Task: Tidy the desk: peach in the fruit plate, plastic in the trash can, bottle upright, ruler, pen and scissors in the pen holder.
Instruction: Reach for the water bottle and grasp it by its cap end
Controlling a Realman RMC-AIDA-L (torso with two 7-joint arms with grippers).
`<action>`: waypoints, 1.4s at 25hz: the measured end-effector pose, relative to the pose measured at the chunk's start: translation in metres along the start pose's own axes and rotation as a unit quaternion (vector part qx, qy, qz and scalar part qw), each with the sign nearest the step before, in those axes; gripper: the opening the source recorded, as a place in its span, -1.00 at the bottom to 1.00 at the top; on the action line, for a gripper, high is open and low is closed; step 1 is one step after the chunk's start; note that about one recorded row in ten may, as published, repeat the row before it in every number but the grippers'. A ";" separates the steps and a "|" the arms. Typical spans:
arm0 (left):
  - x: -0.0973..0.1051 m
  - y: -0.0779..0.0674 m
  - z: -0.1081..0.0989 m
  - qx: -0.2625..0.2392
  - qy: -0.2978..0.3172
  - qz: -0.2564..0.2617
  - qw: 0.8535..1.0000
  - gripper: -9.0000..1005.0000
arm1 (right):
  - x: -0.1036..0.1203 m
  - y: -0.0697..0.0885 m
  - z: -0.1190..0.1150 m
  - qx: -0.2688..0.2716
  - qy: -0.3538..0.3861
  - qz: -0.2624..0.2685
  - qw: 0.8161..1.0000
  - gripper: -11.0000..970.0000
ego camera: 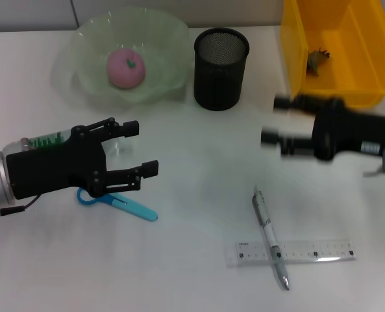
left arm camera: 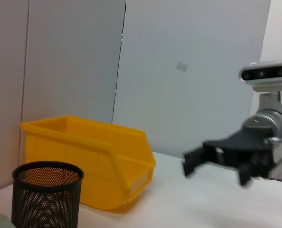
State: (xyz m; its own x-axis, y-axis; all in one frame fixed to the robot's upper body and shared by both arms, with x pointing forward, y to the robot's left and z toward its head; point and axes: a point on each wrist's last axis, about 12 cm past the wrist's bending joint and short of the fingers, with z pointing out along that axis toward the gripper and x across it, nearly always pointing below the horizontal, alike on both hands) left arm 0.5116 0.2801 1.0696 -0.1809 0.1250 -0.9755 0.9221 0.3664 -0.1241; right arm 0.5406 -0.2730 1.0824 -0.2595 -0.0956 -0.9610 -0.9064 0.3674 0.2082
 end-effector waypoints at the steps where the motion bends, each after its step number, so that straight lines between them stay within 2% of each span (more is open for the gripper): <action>1: -0.001 0.002 -0.003 0.001 0.003 0.000 1.000 0.61 | 0.001 0.002 -0.001 -0.013 0.018 -0.004 1.000 0.71; 7: -0.003 0.005 -0.010 0.000 0.008 -0.007 1.000 0.61 | 0.008 0.009 0.003 -0.060 0.093 -0.030 0.993 0.71; 27: -0.005 0.003 -0.005 0.008 0.002 -0.007 1.000 0.60 | 0.010 0.009 0.005 -0.047 0.098 -0.045 0.993 0.71; 29: -0.009 0.006 -0.002 0.008 0.002 -0.006 1.000 0.60 | 0.011 0.008 0.005 -0.044 0.100 -0.047 0.993 0.71; 32: -0.027 0.017 0.005 0.014 0.024 -0.005 1.000 0.60 | 0.012 0.009 0.005 -0.043 0.101 -0.048 0.993 0.71; 34: -0.027 0.017 0.005 0.014 0.024 -0.005 1.000 0.60 | 0.013 0.009 0.005 -0.043 0.102 -0.048 0.993 0.71; 35: -0.048 0.031 0.011 0.017 0.083 -0.004 0.996 0.60 | 0.014 0.009 0.005 -0.042 0.102 -0.047 0.993 0.71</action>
State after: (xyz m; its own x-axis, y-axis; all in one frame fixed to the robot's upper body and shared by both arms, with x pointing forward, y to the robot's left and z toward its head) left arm 0.5528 0.2755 1.1110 -0.2394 0.2751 -0.9311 0.9312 0.3367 -0.1400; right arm 0.5301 -0.2666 1.0705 -0.2262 -0.3142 -0.9220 -0.9523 0.2703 0.1415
